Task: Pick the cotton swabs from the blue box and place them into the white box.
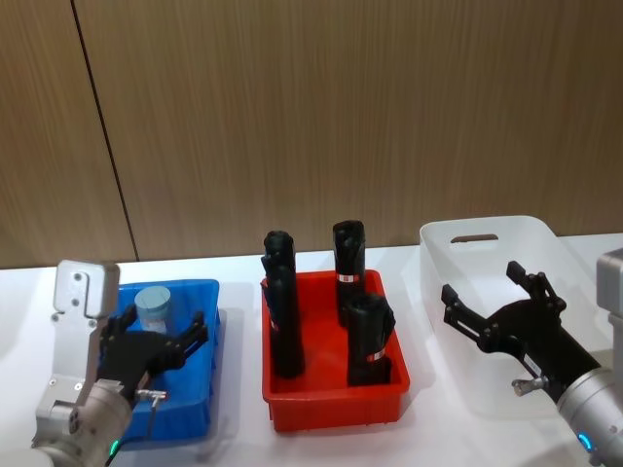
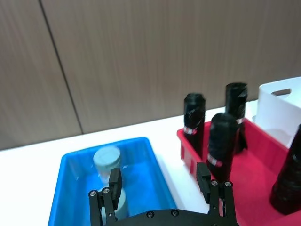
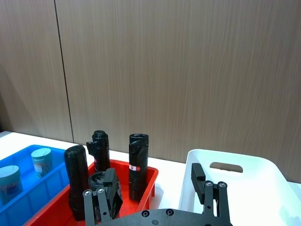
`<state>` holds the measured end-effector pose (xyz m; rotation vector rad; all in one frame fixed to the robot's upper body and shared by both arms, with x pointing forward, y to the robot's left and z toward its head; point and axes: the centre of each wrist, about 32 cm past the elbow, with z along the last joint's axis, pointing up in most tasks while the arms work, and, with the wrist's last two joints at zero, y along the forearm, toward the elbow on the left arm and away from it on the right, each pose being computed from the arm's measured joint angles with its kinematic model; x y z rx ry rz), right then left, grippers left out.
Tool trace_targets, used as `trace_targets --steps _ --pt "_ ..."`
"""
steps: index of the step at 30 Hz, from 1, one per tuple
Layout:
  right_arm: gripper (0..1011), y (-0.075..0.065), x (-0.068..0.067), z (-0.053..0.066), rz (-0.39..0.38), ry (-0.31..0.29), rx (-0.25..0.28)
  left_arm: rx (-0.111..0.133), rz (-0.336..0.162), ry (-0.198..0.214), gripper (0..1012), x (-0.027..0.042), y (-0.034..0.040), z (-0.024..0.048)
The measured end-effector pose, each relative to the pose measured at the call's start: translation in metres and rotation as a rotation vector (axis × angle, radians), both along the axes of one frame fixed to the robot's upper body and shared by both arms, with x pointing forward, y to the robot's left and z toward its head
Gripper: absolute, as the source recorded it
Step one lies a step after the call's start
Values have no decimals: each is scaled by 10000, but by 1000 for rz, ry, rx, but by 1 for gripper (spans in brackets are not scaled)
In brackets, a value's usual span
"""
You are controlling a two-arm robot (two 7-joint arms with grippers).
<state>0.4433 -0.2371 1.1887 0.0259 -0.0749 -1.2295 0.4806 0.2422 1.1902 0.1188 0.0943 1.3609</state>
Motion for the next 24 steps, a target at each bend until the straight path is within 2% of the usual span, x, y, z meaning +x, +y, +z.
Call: trace_targets --steps 7,13,14,19,24 --pt "1001 0 0 0 0 0 0 -10 51 74 1003 -24 56 -21" --pt "1002 0 0 0 0 0 0 -14 87 138 1003 -12 122 -62" --pt "1002 0 0 0 0 0 0 -15 96 156 1003 -5 139 -76" --pt "1002 0 0 0 0 0 0 -15 117 190 1003 23 190 -103" --pt "1002 0 0 0 0 0 0 -18 145 236 1003 81 258 -138"
